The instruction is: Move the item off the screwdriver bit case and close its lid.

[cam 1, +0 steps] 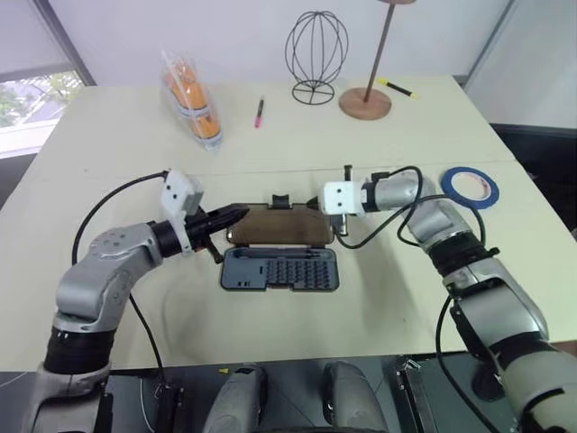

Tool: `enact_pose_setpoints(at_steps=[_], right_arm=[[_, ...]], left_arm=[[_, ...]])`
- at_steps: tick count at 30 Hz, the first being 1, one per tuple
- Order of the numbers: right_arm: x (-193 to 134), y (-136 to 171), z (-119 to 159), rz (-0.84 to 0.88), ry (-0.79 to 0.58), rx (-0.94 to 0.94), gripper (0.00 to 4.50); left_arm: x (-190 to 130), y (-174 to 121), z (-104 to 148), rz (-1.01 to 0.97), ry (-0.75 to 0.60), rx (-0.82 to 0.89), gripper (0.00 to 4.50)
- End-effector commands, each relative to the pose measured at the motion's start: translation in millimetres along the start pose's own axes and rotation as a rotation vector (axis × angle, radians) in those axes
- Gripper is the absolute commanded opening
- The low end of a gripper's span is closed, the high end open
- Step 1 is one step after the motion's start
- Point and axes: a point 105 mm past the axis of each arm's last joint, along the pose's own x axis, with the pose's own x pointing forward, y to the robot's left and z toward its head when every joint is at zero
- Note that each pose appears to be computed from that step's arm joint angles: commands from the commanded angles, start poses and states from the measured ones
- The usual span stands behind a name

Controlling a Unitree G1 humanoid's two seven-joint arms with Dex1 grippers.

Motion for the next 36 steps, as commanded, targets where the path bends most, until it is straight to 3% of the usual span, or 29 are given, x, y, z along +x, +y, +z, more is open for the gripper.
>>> enact_pose_setpoints(at_steps=[1,16,36], right_arm=[[4,-6,7,-0.003,-0.010,-0.059,0.03],[6,-5,-3,-0.006,0.013,-0.054,0.03],[4,-7,6,-0.002,-0.023,-0.064,0.03]], left_arm=[[-5,-4,11,-0.005,-0.024,0.038,0.00],[-10,-10,8,-0.016,0.009,0.039,0.00],[-7,-12,4,-0.028,0.018,0.040,0.00]])
